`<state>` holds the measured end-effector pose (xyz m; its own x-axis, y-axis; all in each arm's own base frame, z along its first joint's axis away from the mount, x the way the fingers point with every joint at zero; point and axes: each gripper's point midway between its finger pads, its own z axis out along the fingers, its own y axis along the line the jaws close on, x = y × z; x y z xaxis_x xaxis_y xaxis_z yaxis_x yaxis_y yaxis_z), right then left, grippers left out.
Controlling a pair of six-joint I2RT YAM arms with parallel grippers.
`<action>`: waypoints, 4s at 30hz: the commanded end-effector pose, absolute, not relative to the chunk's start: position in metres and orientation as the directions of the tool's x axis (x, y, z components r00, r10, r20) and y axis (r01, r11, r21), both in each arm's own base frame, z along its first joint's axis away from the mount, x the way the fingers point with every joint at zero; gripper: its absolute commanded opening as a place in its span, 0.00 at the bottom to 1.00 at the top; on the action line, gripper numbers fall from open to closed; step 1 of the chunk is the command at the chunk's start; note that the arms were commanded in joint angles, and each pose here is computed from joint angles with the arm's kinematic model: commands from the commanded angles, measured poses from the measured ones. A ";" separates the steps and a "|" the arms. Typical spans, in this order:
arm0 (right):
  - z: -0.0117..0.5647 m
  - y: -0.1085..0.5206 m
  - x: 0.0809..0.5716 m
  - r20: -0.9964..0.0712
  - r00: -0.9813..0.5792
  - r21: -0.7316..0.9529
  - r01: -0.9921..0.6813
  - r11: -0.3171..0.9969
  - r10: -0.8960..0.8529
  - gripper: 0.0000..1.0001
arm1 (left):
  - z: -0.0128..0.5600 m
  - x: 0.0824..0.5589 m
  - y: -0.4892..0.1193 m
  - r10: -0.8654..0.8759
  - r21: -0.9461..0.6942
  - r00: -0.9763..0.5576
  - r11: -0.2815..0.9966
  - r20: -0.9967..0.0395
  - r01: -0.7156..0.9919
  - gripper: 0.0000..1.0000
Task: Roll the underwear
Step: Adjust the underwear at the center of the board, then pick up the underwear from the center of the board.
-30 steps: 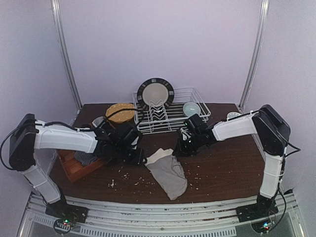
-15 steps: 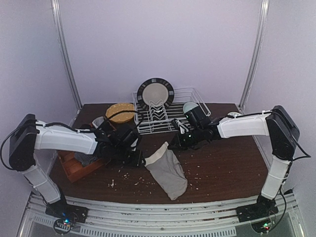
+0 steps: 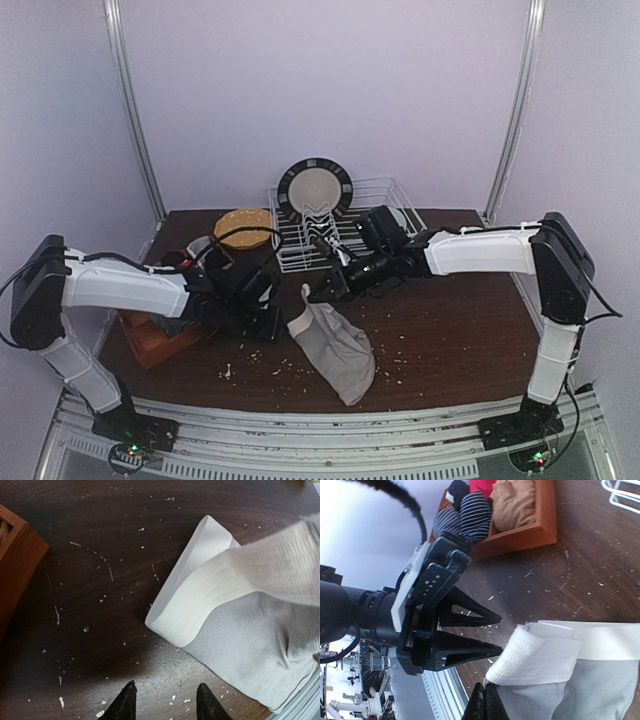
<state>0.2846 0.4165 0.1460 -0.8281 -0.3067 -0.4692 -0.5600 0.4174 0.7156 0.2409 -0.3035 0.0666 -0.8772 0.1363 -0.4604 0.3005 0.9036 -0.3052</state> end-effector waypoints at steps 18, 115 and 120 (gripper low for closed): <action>0.059 0.385 0.331 -0.371 -0.860 0.549 -0.507 0.665 -0.349 0.00 | 0.071 0.242 -0.292 0.092 -0.305 -0.867 0.913 -0.490 0.270 0.38; 0.017 0.357 0.202 -0.431 -0.729 -0.061 -0.564 0.823 -0.531 0.03 | 0.081 0.271 -0.288 -0.076 -0.393 -0.882 0.911 -0.466 0.129 0.59; 0.056 0.378 0.178 -0.470 -0.764 0.263 -0.599 0.756 -0.441 0.00 | 0.093 0.271 -0.290 -0.079 -0.426 -0.862 0.889 -0.501 0.166 0.58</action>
<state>0.2005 0.3609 0.0276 -0.7250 -0.5050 -0.4684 -0.5747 0.8183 0.0072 0.2647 -0.2832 0.0715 -0.8919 -0.0495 -0.4496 0.1290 0.9250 -0.3575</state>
